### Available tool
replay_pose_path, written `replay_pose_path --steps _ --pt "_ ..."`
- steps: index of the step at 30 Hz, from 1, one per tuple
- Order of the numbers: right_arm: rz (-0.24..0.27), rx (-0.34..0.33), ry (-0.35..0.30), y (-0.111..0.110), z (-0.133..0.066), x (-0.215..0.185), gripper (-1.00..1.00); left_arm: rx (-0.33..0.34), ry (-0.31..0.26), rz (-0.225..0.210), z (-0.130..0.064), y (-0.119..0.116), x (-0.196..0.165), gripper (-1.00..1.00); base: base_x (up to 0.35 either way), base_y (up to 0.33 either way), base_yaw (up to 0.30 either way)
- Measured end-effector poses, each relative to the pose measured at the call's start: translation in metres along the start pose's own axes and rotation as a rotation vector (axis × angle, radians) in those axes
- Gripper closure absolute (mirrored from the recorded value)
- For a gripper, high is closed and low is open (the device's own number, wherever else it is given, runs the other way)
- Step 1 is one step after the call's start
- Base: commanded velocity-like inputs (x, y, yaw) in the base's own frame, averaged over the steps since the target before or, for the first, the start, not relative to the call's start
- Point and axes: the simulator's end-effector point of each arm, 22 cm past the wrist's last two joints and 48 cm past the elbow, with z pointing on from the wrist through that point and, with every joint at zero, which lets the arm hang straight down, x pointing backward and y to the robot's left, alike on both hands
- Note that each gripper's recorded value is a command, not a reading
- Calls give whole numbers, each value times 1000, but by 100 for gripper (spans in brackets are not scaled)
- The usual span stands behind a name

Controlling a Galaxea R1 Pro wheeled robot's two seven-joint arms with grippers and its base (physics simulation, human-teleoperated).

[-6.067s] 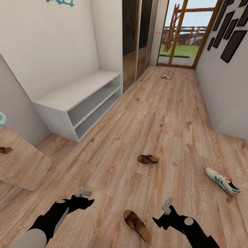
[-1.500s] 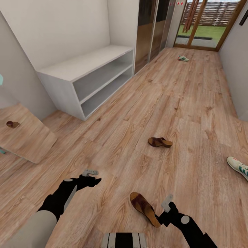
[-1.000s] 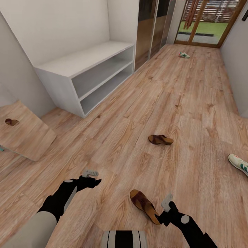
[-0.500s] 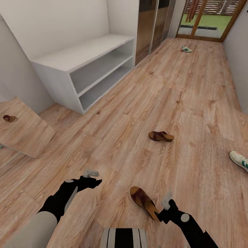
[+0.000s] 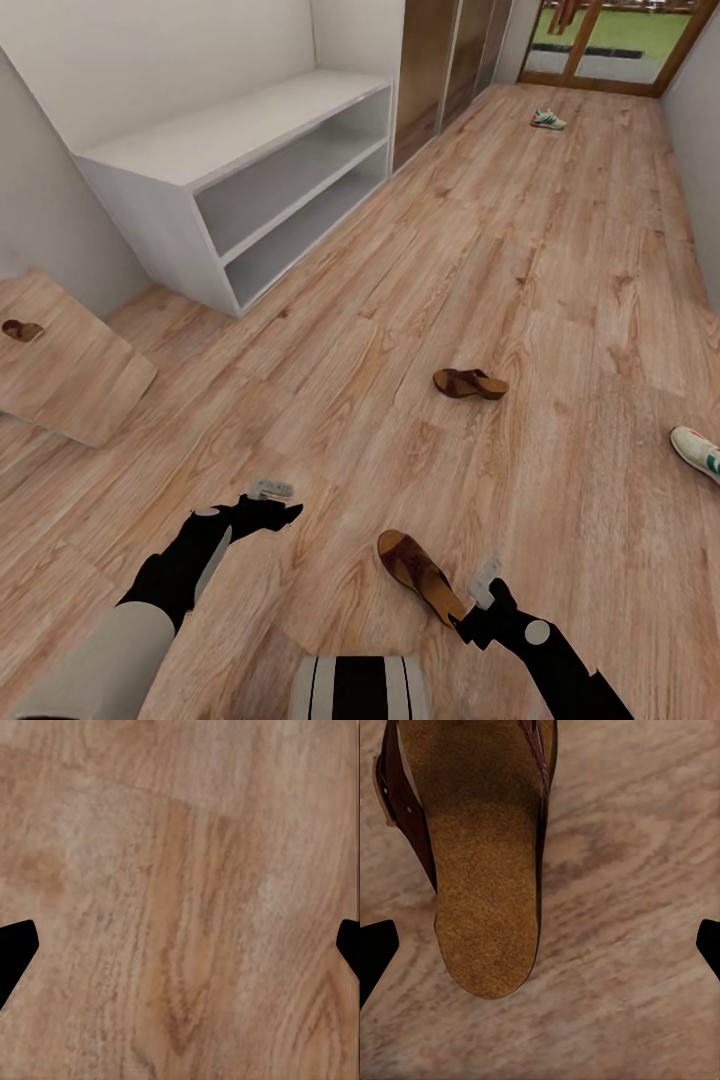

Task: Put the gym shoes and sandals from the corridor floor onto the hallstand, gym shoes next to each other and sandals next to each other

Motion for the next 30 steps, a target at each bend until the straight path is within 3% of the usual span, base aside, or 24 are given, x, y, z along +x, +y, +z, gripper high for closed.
replay_pose_path --steps 6,7,10,30 --pt "0 -1 1 0 0 0 -100 -2 -70 23 -6 -2 -37 -100 0 0 0" --pt "0 0 0 0 0 0 -100 -4 -117 37 -13 -3 -58 -100 0 0 0" --pt "0 0 0 0 0 0 -100 -6 -135 44 -16 -3 -65 -100 0 0 0" --pt "1 -3 4 1 7 3 -100 3 -131 44 -5 -3 -54 -100 0 0 0"
